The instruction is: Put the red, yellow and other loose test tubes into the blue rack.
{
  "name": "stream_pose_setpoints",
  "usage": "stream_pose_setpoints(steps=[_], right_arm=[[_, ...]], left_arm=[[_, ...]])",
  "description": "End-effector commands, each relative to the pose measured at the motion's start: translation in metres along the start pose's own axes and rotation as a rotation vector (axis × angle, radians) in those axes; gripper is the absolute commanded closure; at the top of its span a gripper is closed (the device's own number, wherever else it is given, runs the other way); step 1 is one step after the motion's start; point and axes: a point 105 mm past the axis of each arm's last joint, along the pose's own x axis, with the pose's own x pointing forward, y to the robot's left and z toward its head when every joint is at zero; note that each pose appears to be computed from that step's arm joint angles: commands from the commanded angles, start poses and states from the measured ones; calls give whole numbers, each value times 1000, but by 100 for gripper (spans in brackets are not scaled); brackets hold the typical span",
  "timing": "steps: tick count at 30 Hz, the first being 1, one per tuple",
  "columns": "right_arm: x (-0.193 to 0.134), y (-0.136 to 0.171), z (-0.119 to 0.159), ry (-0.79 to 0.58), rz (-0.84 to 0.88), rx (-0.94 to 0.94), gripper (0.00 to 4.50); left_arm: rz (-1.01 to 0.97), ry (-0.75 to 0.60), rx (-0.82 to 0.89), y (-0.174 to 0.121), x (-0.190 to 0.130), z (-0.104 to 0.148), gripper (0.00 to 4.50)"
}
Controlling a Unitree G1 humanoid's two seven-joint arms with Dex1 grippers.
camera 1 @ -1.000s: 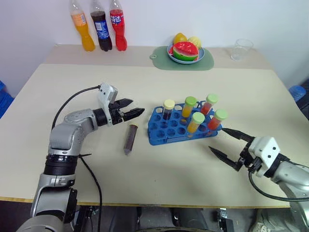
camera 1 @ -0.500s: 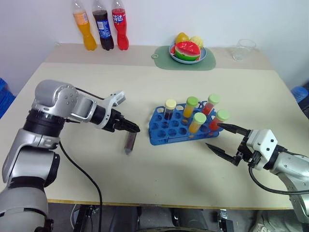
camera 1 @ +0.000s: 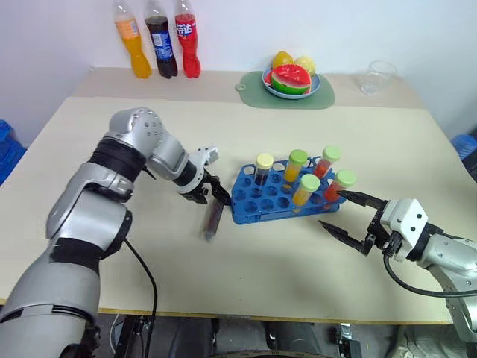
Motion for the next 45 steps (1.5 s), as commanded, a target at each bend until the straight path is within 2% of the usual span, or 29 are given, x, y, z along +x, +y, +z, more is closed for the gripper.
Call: stream_pose_setpoints(steps=[1, 4, 5, 10, 14, 16, 18, 21, 24, 28, 31, 32, 34, 36, 40, 45], right_arm=[[-4, -1, 10, -21, -23, -26, 65], [-7, 0, 9, -15, -32, -23, 65], [-7, 0, 9, -12, -36, -23, 65], [-6, 0, 7, -11, -43, -20, 65], [-4, -2, 7, -18, -50, -22, 65], [-3, -3, 7, -22, -55, -22, 65], [-3, -4, 7, -24, -59, -22, 65], [-3, -4, 6, -29, -77, -12, 65], [-4, -4, 3, -30, -107, 10, 65], [-10, -3, -3, -27, -189, 49, 65], [-16, -3, -6, -20, -235, 62, 65], [-20, -1, -8, -11, -260, 68, 65], [-27, 4, -12, 3, -304, 84, 65], [-33, 8, -14, 14, -334, 93, 65], [-39, 12, -17, 30, -374, 104, 65], [-49, 19, -24, 66, -411, 119, 65]], left_arm=[[49, 10, -18, 5, 4, -1, 227], [62, 4, -30, 6, 4, 1, 367], [61, 2, -30, 6, 4, 1, 376], [33, -23, -19, 6, -4, 1, 376], [-72, -128, 27, 3, -28, 2, 376], [-150, -270, 151, -7, -45, 5, 376], [-273, -469, 271, -19, -61, 8, 376], [-524, -627, 459, -33, -87, -9, 376], [-518, -698, 641, -28, -85, -11, 376], [-497, -1072, 868, -40, -92, 10, 376], [-486, -1188, 931, -45, -91, 16, 376], [-537, -1239, 939, -51, -94, 20, 376], [-702, -1239, 960, -62, -94, 19, 376], [-754, -1249, 1011, -67, -89, 20, 376], [-902, -1221, 1002, -77, -85, 19, 376], [-910, -1138, 1121, -83, -61, 14, 376]])
